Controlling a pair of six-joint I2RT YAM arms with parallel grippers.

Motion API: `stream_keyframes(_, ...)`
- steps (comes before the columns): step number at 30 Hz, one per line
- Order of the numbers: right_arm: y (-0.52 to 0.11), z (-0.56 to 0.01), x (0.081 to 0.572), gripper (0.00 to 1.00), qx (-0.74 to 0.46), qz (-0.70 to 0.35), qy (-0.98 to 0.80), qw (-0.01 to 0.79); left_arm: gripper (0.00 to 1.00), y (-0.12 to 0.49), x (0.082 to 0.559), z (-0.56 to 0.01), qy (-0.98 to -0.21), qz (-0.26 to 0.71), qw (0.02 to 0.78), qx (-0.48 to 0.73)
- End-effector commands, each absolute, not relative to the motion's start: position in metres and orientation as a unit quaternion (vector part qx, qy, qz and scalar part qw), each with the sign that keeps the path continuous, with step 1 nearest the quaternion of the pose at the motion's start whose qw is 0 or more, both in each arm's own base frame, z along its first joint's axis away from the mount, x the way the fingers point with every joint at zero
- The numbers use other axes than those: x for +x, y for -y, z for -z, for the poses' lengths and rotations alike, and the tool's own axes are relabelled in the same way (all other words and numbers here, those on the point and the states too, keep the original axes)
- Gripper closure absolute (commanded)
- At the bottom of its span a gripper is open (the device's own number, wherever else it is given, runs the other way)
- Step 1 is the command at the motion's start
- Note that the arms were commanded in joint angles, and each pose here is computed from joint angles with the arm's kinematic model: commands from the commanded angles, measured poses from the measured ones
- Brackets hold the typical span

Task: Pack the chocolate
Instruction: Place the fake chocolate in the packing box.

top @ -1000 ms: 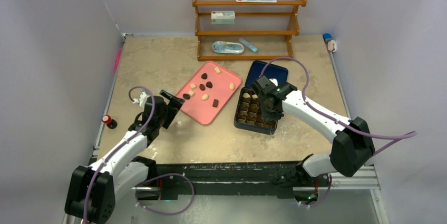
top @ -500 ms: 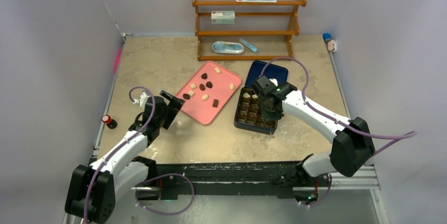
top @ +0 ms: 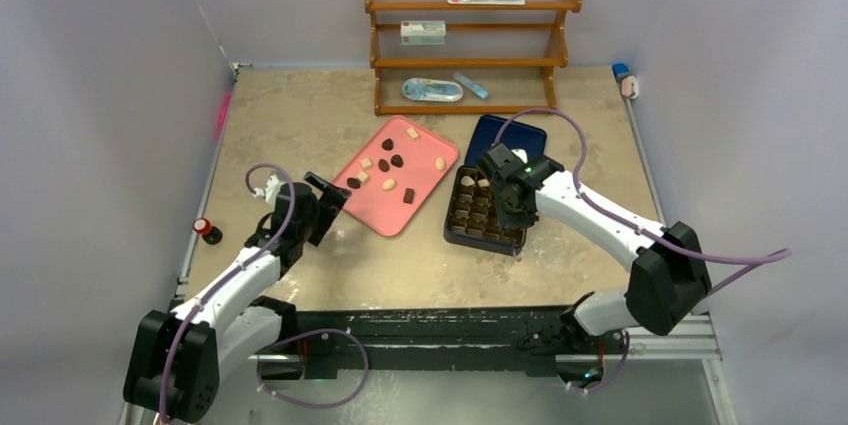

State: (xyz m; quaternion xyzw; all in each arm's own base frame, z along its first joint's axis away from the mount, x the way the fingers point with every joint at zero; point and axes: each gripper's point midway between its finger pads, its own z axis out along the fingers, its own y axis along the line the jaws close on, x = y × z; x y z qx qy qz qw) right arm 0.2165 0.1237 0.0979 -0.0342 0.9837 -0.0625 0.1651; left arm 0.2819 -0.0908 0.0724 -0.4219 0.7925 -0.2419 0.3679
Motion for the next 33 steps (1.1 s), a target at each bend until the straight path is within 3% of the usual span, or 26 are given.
stream_keyframes(1,-0.122,-0.098,0.215,0.72,-0.035,0.065,-0.984,0.16,0.0,0.093,0.291,-0.084,-0.781,0.259,0.38,-0.423)
stream_keyframes(10,-0.122,-0.1,0.216,0.73,-0.033,0.06,-0.984,0.165,0.0,0.092,0.291,-0.083,-0.781,0.258,0.38,-0.424)
stream_keyframes(18,-0.123,-0.109,0.218,0.86,-0.036,0.053,-0.982,0.176,0.0,0.093,0.29,-0.081,-0.781,0.259,0.378,-0.425)
stream_keyframes(33,-0.146,-0.148,0.237,0.88,-0.084,0.007,-0.97,0.228,0.0,0.093,0.29,-0.08,-0.779,0.26,0.374,-0.43)
